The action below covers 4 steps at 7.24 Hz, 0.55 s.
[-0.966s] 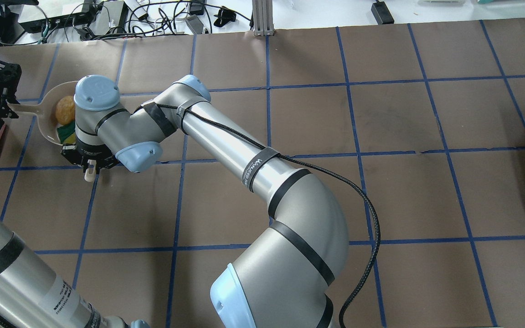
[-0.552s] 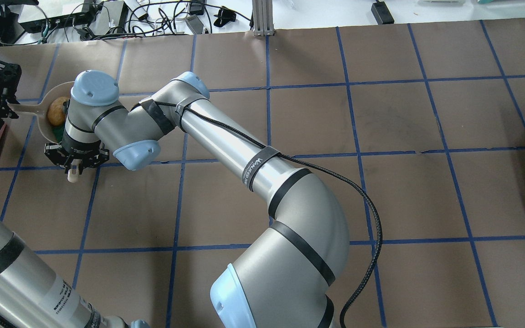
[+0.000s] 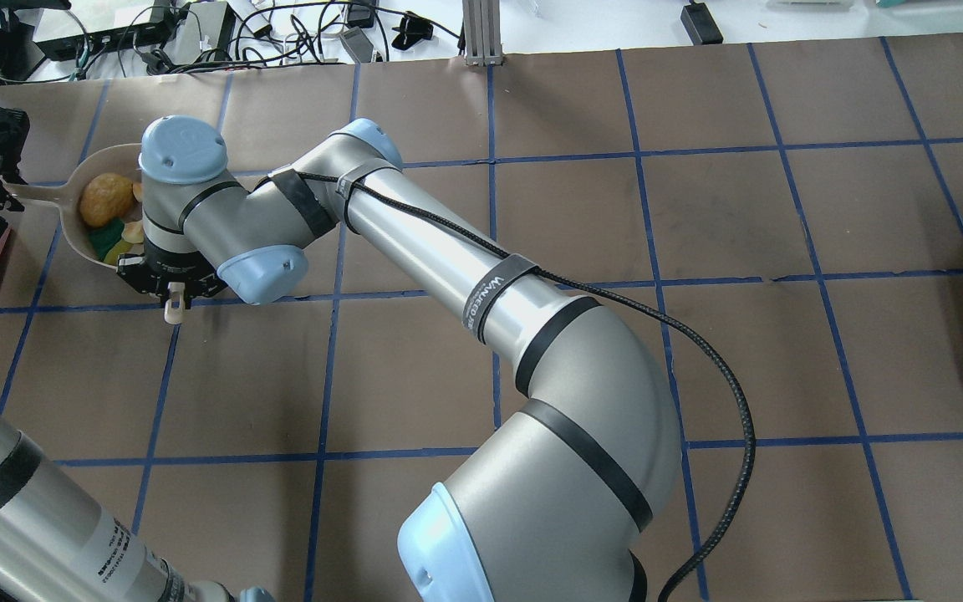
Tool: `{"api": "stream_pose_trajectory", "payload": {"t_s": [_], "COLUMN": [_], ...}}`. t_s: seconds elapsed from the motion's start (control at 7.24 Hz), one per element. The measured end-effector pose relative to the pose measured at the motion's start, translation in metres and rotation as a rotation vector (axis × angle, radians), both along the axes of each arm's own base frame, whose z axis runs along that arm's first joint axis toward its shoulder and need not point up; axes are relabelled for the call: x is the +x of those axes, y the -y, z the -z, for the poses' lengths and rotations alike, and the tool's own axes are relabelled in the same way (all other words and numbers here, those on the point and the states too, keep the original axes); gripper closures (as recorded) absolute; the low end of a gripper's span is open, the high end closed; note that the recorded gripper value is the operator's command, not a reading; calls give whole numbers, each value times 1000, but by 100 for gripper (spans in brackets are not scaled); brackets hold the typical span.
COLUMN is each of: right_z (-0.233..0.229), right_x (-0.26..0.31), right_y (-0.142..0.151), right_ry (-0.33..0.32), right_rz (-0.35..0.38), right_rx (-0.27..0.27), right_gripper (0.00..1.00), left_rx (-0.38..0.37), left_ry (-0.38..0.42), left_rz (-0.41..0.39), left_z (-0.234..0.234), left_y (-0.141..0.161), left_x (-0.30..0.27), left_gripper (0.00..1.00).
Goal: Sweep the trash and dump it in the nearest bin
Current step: 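Lift the loaded dustpan over the black bin with the left gripper while the right withdraws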
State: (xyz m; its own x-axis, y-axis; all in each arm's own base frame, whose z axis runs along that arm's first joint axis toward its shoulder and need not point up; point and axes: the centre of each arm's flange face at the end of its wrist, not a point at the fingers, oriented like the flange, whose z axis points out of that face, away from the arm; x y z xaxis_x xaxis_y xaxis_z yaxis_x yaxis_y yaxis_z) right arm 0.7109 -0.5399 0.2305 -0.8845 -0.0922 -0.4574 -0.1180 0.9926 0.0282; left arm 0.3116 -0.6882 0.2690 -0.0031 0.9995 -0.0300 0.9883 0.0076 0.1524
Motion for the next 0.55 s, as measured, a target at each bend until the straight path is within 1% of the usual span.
{"api": "stream_pose_trajectory", "payload": {"t_s": [0.14, 0.28, 0.55], "right_z": [-9, -15, -28], "right_x": [-27, -51, -104], "right_y": [7, 3, -24], "right_ry": [-50, -106, -217], "right_rz": [24, 30, 45], "right_rx": [-2, -6, -2], "right_gripper": [100, 100, 100], "left_rx": [7, 17, 30], "left_ry": [-3, -7, -36], "left_rz": [5, 10, 8], "left_z": [-9, -20, -38], "left_y": [-6, -14, -38], "left_x": [1, 6, 37], "left_gripper": [100, 100, 100]}}
